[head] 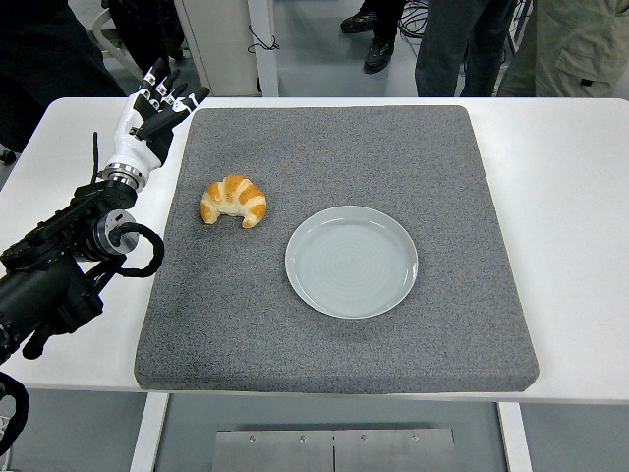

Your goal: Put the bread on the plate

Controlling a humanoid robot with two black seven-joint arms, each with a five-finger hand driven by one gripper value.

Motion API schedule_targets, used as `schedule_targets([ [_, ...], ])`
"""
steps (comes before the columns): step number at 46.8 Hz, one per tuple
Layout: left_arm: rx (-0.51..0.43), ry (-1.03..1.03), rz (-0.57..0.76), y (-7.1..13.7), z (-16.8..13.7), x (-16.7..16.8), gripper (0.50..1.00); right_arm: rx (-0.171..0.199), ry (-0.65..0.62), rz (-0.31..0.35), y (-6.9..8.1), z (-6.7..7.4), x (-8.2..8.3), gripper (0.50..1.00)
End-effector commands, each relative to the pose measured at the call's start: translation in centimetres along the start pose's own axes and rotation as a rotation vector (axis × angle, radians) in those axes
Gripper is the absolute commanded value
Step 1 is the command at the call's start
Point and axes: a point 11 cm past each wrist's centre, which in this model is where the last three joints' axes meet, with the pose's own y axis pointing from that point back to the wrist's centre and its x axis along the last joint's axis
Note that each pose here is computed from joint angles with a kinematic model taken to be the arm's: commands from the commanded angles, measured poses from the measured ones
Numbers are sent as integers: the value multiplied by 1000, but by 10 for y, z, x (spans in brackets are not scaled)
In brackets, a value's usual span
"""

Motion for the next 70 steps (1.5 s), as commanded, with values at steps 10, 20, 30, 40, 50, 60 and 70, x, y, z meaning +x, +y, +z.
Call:
schedule_targets([
  [10, 5, -12, -13, -2, 1, -4, 968, 0, 1, 0, 0, 0, 0, 1000],
  [20, 8, -15, -28, -7, 9, -11, 966, 0, 1, 0, 0, 0, 0, 1000],
  [30, 43, -108, -59, -15, 29, -13, 960, 1, -1, 0, 0, 0, 0, 1000],
  [40, 21, -382, -142, -7, 58, -42, 958, 0, 1, 0, 0, 0, 0, 1000],
  [50, -18, -640, -230, 5, 73, -69, 958, 0, 1, 0, 0, 0, 0, 1000],
  [60, 61, -961, -332, 16, 56, -69, 958, 0, 1, 0, 0, 0, 0, 1000],
  [70, 116, -1177, -404, 20, 51, -64, 958, 0, 1, 1, 0, 0, 0, 1000],
])
